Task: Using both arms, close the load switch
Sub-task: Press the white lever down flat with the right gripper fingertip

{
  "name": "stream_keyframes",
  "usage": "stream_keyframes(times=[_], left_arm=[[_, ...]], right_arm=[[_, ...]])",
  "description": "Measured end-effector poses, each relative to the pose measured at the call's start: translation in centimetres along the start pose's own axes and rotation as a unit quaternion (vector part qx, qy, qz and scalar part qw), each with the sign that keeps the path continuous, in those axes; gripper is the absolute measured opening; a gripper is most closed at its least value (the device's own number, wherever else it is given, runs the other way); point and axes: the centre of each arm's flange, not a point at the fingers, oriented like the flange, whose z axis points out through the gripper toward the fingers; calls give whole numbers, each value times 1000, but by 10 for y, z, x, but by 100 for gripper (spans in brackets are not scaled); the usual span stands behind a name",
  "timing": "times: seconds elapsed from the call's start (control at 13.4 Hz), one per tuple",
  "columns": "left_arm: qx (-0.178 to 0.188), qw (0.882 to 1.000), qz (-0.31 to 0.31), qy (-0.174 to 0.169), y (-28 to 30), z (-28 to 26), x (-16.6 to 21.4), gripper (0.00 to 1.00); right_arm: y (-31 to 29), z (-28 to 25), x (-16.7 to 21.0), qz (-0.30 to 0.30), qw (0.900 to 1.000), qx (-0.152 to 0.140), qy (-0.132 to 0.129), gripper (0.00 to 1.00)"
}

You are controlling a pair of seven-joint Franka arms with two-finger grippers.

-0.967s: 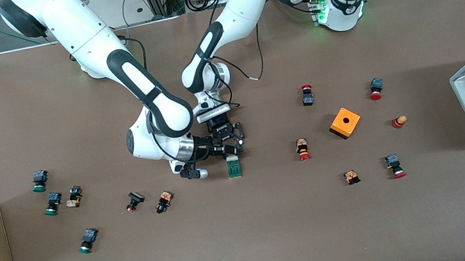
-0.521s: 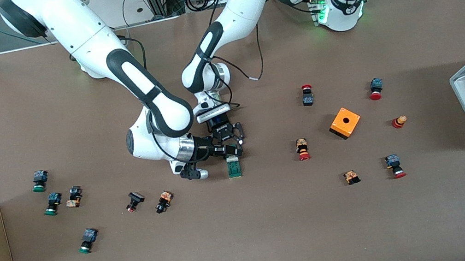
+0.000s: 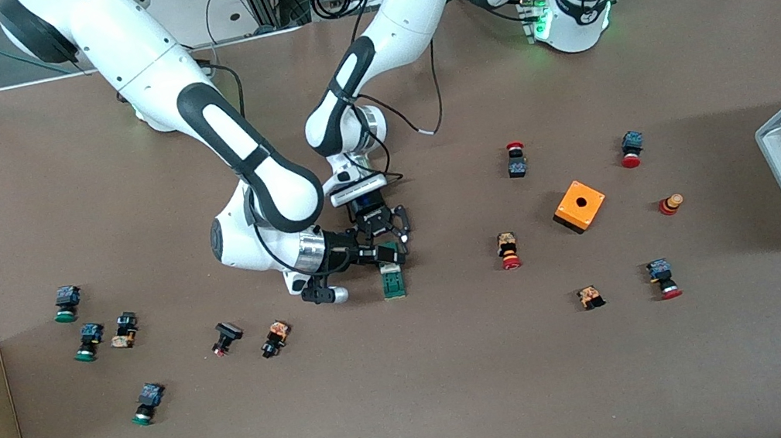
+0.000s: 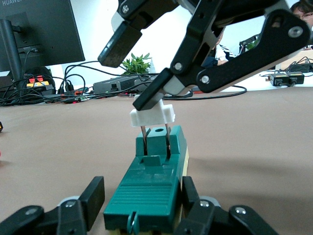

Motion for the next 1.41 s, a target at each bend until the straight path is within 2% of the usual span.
stream_keyframes(times=[1.41], left_arm=[[0,1000,0,1,0,0,0,71]], right_arm=[[-3,-2,11,-2,1000,4,8,50]])
